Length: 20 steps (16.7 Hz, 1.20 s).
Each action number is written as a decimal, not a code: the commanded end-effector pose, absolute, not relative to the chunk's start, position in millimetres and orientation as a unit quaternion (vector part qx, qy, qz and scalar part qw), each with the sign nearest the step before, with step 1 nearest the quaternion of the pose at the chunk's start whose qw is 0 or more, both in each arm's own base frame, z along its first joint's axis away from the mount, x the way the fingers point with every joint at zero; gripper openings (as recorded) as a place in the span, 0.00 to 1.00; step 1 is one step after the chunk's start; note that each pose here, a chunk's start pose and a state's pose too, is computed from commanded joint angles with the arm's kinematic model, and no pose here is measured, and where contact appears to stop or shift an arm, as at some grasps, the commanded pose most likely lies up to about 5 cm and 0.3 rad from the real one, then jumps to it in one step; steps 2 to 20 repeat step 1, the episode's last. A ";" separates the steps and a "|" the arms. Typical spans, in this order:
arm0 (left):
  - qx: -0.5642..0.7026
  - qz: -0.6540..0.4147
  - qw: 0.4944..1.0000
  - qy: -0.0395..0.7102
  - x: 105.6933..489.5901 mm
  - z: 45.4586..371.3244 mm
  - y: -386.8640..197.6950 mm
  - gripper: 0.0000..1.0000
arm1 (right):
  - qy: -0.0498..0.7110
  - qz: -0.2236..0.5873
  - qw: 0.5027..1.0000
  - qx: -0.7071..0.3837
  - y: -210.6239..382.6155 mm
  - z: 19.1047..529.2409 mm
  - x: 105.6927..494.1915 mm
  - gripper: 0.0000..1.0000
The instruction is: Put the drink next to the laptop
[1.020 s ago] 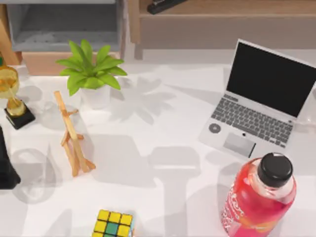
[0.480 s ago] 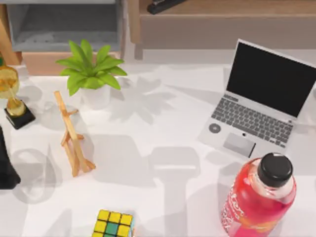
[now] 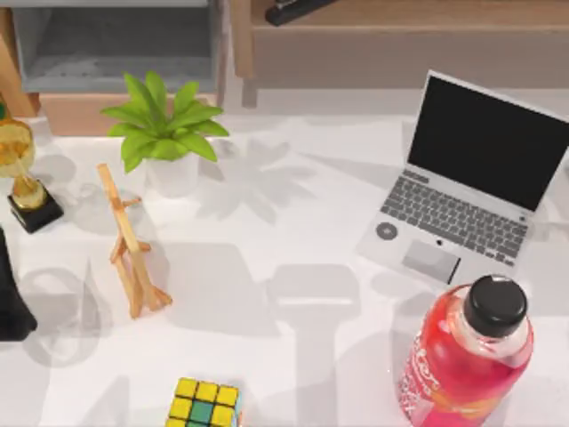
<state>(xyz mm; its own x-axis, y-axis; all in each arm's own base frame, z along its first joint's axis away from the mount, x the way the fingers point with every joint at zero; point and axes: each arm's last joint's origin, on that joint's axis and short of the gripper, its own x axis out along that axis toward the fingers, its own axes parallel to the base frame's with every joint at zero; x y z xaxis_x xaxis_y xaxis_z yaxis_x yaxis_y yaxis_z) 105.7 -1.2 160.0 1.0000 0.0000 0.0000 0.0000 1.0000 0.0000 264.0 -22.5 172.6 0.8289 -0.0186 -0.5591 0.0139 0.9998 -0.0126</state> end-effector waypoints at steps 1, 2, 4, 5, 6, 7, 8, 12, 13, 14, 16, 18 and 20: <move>0.000 0.000 1.000 0.000 105.7 160.0 -1.2 1.00 | 0.292 -0.008 0.956 -0.004 -22.5 172.6 264.0 1.00; 0.000 0.000 1.000 0.000 105.7 160.0 -1.2 1.00 | 0.292 -0.008 0.956 -0.004 -22.5 172.6 264.0 1.00; 0.000 0.000 1.000 0.000 105.7 160.0 -1.2 1.00 | 0.292 -0.008 0.956 -0.004 -22.5 172.6 264.0 1.00; 0.000 0.000 1.000 0.000 105.7 160.0 -1.2 1.00 | 0.292 -0.008 0.956 -0.004 -22.5 172.6 264.0 1.00; 0.000 0.000 1.000 0.000 105.7 160.0 -1.2 1.00 | 0.292 -0.008 0.956 -0.004 -22.5 172.6 264.0 1.00; 0.000 0.000 1.000 0.000 105.7 160.0 -1.2 1.00 | 0.292 -0.008 0.956 -0.004 -22.5 172.6 264.0 1.00; 0.000 0.000 1.000 0.000 105.7 160.0 -1.2 1.00 | 0.292 -0.008 0.956 -0.004 -22.5 172.6 264.0 1.00; 0.000 0.000 1.000 0.000 105.7 160.0 -1.2 1.00 | 0.292 -0.008 0.956 -0.004 -22.5 172.6 264.0 1.00; 0.000 0.000 1.000 0.000 105.7 160.0 -1.2 1.00 | 0.292 -0.008 0.956 -0.004 -22.5 172.6 264.0 1.00; 0.000 0.000 1.000 0.000 105.7 160.0 -1.2 1.00 | 0.292 -0.008 0.956 -0.004 -22.5 172.6 264.0 1.00; 0.000 0.000 1.000 0.000 105.7 160.0 -1.2 1.00 | 0.292 -0.008 0.956 -0.004 -22.5 172.6 264.0 1.00; 0.000 0.000 1.000 0.000 105.7 160.0 -1.2 1.00 | 0.292 -0.008 0.956 -0.004 -22.5 172.6 264.0 1.00; 0.000 0.000 1.000 0.000 105.7 160.0 -1.2 1.00 | 0.292 -0.008 0.956 -0.004 -22.5 172.6 264.0 1.00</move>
